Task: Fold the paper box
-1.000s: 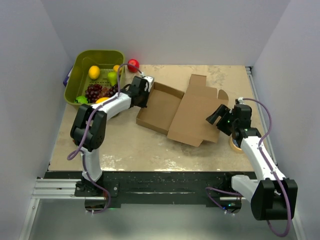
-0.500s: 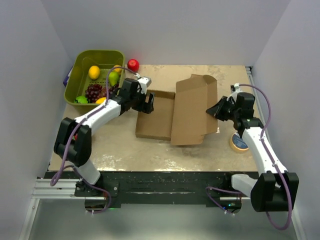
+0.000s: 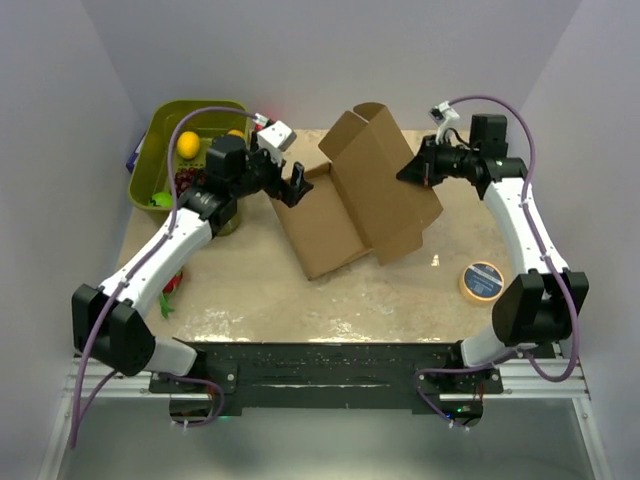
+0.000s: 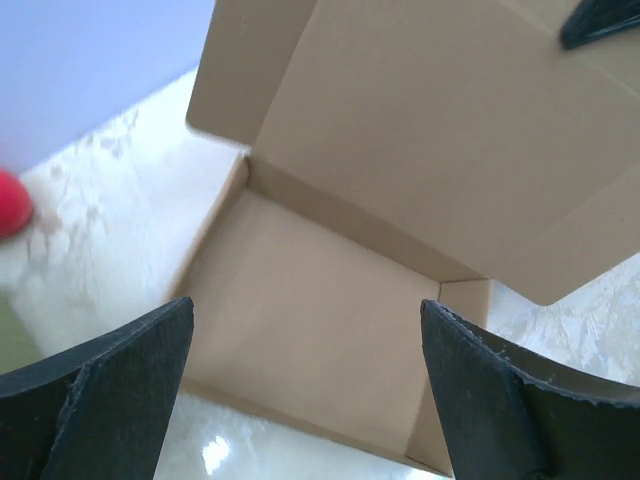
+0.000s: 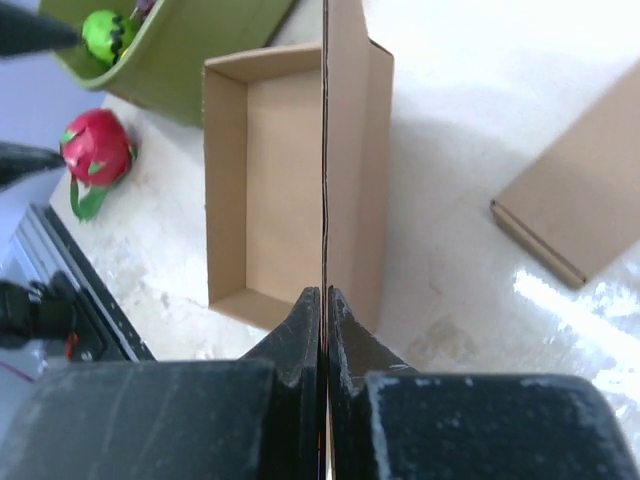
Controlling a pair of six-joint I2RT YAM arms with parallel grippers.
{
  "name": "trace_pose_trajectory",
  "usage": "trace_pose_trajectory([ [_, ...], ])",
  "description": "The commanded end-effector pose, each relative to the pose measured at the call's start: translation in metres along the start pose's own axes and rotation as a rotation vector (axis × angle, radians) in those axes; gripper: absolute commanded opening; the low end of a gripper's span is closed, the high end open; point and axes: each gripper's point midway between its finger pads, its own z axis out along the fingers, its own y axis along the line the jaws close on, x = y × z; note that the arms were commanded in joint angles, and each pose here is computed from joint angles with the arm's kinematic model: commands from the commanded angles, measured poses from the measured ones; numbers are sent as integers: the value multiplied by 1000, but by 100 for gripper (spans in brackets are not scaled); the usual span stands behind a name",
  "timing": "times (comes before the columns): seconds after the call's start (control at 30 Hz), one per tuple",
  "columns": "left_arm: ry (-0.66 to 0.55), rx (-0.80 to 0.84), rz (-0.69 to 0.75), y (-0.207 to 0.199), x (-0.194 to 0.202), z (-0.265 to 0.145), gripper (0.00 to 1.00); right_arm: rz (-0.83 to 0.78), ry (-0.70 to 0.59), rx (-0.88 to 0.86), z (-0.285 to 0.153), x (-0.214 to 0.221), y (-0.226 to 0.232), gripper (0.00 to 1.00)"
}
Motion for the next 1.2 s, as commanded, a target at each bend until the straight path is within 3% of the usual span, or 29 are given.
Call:
trace_pose_trajectory([
  [0.0, -60, 121, 120, 1, -45, 22, 100, -144, 93, -149, -1, 8, 35, 0],
  [0.2, -39, 133, 176, 14, -43, 42, 99, -218, 155, -211, 8, 29, 60, 0],
  [0.43, -36, 295, 173, -1, -22, 38, 97, -227, 191, -242, 15, 38, 65, 0],
  [0.6, 7, 327, 137, -4, -4, 42, 74, -233, 192, -238, 16, 38, 64, 0],
  [0.8, 20, 341, 119, -5, 4, 47, 65, -238, 193, -250, 15, 39, 67, 0],
  [0.83, 24, 348, 112, -6, 6, 48, 60, -238, 193, -250, 15, 39, 67, 0],
  [0.87, 23, 356, 107, -8, 7, 48, 40, -241, 192, -250, 15, 39, 68, 0],
  [0.97, 24, 379, 79, -12, 13, 50, 5, -242, 190, -245, 14, 38, 68, 0],
  [1.0, 17, 379, 80, -14, 12, 48, 0, -243, 187, -238, 13, 37, 68, 0],
  [1.1, 0, 325, 62, -11, 13, 42, 0, -230, 162, -156, 13, 30, 59, 47],
  [1.13, -2, 304, 58, -10, 19, 40, 0, -201, 163, -78, 13, 32, 48, 68],
  [1.17, -9, 231, 45, 0, 19, 38, 0, -194, 145, -37, 11, 28, 44, 72],
])
